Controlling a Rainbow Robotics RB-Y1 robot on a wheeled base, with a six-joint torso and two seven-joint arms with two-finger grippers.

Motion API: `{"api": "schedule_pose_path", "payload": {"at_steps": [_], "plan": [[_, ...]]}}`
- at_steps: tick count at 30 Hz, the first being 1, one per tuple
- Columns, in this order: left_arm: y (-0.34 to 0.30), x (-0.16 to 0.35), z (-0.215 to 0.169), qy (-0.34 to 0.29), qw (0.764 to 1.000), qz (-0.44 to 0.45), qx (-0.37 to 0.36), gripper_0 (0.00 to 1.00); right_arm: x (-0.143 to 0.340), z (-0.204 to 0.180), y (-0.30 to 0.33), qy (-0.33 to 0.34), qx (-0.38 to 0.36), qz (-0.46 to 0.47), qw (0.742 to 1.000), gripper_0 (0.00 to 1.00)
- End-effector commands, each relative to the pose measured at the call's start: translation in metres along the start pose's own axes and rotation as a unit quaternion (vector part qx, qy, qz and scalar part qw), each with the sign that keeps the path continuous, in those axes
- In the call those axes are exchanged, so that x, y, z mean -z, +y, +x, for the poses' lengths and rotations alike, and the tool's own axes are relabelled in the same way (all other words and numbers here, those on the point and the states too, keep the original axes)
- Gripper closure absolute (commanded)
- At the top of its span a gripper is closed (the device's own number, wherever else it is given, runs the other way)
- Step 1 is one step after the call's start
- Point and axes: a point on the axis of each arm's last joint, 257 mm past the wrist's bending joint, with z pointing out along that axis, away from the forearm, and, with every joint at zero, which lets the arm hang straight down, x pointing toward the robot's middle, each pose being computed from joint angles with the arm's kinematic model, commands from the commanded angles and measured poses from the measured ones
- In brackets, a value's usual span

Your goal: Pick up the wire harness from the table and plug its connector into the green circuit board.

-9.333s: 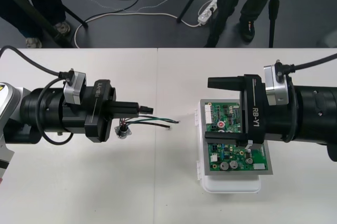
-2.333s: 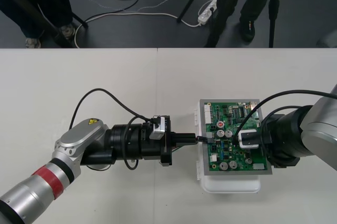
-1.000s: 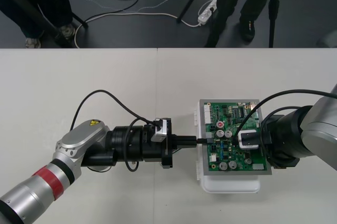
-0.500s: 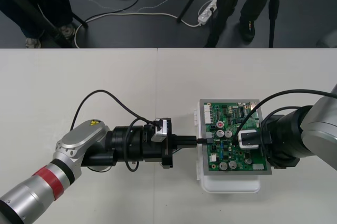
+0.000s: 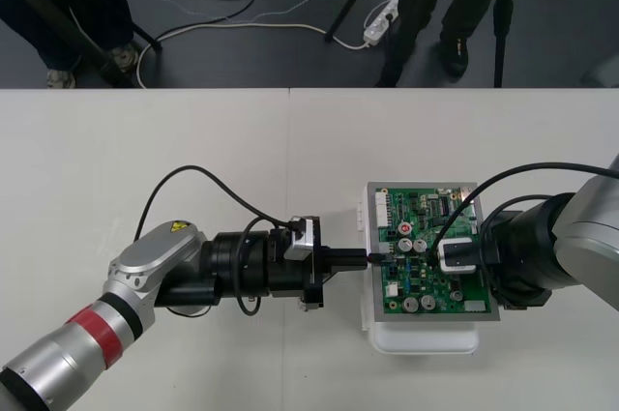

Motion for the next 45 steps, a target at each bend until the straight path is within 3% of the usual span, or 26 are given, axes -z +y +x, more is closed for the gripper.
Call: {"api": "schedule_pose_path", "payload": {"at_steps": [1, 26, 27, 28, 29, 30, 32, 45], "plan": [[0.0, -0.032, -0.019, -0.014, 0.999, 0.01, -0.044, 1.0, 0.016, -0.024, -0.017, -0.03, -0.011, 0.024, 0.999, 0.0], [0.005, -0.009, -0.009, 0.006, 0.999, 0.008, -0.043, 1.0, 0.016, -0.02, -0.02, -0.024, -0.009, 0.029, 0.999, 0.0], [0.006, -0.008, -0.01, 0.006, 0.999, 0.008, -0.043, 0.97, 0.016, -0.02, -0.02, -0.022, -0.008, 0.03, 0.999, 0.0], [0.007, -0.007, -0.01, 0.006, 0.999, 0.008, -0.043, 0.86, 0.017, -0.019, -0.021, -0.022, -0.008, 0.032, 0.999, 0.0], [0.007, -0.005, -0.009, 0.007, 0.999, 0.007, -0.042, 0.46, 0.017, -0.018, -0.023, -0.02, -0.007, 0.034, 0.999, 0.0], [0.008, -0.003, -0.011, 0.005, 0.999, 0.006, -0.04, 0.16, 0.016, -0.016, -0.023, -0.017, -0.008, 0.035, 0.999, 0.0], [0.009, 0.002, -0.011, 0.006, 0.999, 0.006, -0.039, 0.0, 0.017, -0.014, -0.024, -0.013, -0.007, 0.036, 0.999, 0.0], [0.013, 0.043, -0.004, 0.028, 0.999, 0.009, -0.029, 0.0, 0.014, 0.015, -0.029, 0.01, -0.017, 0.023, 1.0, 0.0]]}}
